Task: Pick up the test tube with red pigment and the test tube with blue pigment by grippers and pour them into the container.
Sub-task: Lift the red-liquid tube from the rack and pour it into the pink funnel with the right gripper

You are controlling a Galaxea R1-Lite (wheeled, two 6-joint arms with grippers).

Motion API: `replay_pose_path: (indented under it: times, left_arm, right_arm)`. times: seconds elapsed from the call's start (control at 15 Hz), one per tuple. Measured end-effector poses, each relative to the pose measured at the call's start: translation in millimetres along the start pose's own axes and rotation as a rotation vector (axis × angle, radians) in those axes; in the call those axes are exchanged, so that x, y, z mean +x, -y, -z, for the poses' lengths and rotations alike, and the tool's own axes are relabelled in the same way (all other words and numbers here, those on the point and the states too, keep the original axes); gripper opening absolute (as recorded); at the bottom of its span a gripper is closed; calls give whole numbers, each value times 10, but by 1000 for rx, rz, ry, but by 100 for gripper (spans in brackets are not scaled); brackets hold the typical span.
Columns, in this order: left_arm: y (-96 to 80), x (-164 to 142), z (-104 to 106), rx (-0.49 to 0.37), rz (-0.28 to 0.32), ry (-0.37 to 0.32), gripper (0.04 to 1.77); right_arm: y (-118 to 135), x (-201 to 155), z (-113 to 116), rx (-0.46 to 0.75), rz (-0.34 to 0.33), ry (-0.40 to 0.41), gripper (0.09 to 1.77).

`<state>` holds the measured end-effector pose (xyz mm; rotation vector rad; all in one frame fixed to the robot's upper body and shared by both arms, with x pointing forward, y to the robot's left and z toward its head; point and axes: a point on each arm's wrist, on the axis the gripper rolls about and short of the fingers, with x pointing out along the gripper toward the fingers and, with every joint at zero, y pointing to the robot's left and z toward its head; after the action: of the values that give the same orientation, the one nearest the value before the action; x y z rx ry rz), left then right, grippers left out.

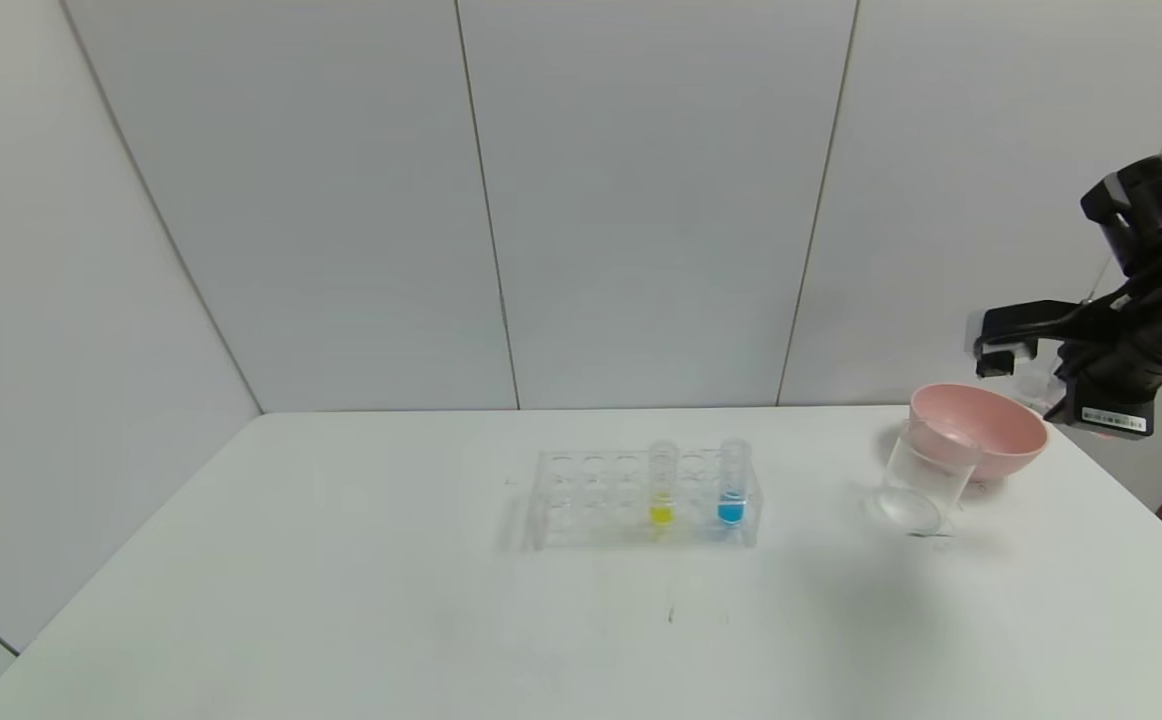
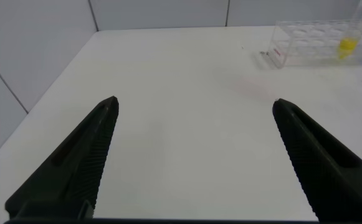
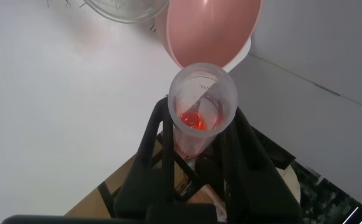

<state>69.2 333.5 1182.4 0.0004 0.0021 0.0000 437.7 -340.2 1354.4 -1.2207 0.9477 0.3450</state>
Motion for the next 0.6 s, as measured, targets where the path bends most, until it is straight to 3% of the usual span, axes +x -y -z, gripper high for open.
replay_pose_path:
  times: [0.2, 0.4, 0.6]
  left_arm:
    - [0, 0, 0, 0, 0, 0, 176]
    - [0, 0, 0, 0, 0, 0, 176]
    - [0, 0, 0, 0, 0, 0, 176]
  right_arm:
    - [22, 50, -62, -56, -6, -68, 50]
    - [33, 66, -135, -93, -35, -85, 50]
    - [70, 64, -223, -140, -13, -143, 50]
